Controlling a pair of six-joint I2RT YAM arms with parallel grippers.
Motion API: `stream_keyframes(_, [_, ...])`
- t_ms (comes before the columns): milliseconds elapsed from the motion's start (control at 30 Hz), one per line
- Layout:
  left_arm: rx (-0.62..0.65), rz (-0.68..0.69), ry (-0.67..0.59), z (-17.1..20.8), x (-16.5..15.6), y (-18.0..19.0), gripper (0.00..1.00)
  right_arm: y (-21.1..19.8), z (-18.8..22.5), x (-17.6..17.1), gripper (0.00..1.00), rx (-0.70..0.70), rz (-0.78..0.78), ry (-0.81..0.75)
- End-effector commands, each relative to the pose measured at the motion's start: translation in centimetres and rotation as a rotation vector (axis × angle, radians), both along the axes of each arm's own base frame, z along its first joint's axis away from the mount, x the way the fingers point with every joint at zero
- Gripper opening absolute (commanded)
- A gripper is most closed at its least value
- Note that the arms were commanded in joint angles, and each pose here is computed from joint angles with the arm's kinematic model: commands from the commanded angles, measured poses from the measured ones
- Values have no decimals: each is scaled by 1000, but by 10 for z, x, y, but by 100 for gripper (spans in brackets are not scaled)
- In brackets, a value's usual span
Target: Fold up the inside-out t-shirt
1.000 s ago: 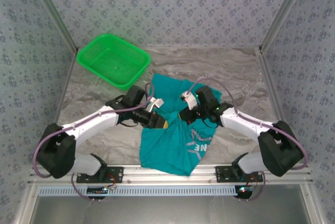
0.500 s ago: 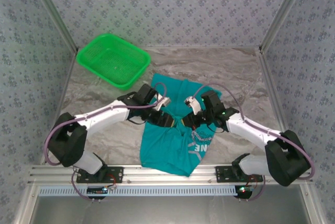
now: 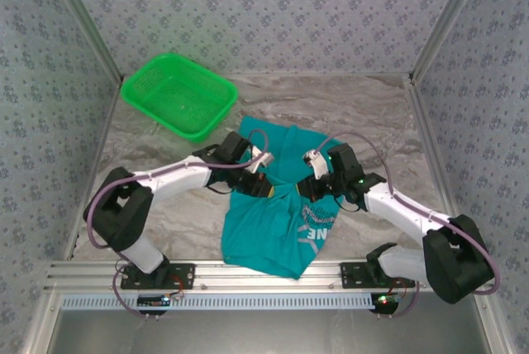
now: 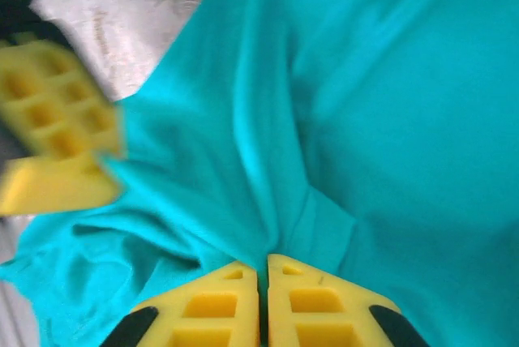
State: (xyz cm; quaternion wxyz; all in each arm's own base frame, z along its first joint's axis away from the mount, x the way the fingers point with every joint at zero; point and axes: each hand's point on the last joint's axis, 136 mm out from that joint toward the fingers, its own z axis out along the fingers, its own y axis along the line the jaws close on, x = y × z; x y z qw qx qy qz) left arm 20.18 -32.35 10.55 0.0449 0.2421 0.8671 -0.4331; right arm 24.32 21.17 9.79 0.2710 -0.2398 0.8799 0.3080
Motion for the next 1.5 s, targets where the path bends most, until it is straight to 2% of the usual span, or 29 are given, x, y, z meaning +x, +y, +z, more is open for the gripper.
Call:
stream_keyframes(0, [-191, -97, 150, 34, -31, -7, 0, -22, -14, 26, 21, -143, -145, -30])
stream_keyframes(67, [-192, -113, 203, 31, -41, -5, 0, -18, -14, 28, 30, -167, -153, -20])
stream_keyframes(167, [-179, -60, 219, 27, -35, 2, 0, -18, -2, 22, 40, -217, -183, -30])
stream_keyframes(267, [-166, 38, 242, 23, -17, 12, 0, -25, 24, 6, 38, -253, -242, -68])
stream_keyframes(333, [-165, 61, 257, 22, -11, 16, 0, -22, 38, -12, 35, -224, -248, -65])
stream_keyframes(533, [-137, 59, 289, 15, -7, 16, 0, 35, 35, -57, 33, -99, -106, 19])
stream_keyframes(600, [-138, 60, 295, 14, -6, 15, 0, 46, 28, -53, 34, -86, -137, 30])
stream_keyframes(733, [-142, 51, 311, 13, -8, 14, 0, 45, 12, -30, 35, -143, -262, 43])
stream_keyframes(800, [-142, 46, 314, 13, -10, 15, 0, 41, 4, -15, 39, -171, -326, 37])
stream_keyframes(867, [-145, 42, 313, 15, -10, 15, 0, 41, -4, -7, 38, -181, -340, 56])
stream_keyframes(933, [-144, 48, 305, 15, -8, 15, 0, 48, -11, -6, 34, -179, -308, 71])
stream_keyframes(1000, [-146, 56, 297, 16, -4, 15, 0, 60, -12, -11, 15, -167, -217, 65])
stream_keyframes(1067, [-144, 66, 293, 17, 1, 15, 0, 66, -7, -17, 1, -138, -137, 50])
stream_keyframes(1200, [-76, 146, 226, 9, 26, 27, 0, 77, 33, -46, 0, 60, 141, -5])
stream_keyframes(1333, [162, 258, 154, -30, 56, 58, 0, 70, 74, -77, 0, 191, 354, -96])
stream_keyframes(1400, [257, 266, 144, -53, 66, 64, 0, 63, 78, -82, 0, 220, 384, -114])
stream_keyframes(1467, [258, 259, 165, -69, 70, 59, 3, 56, 73, -78, 0, 243, 368, -114])
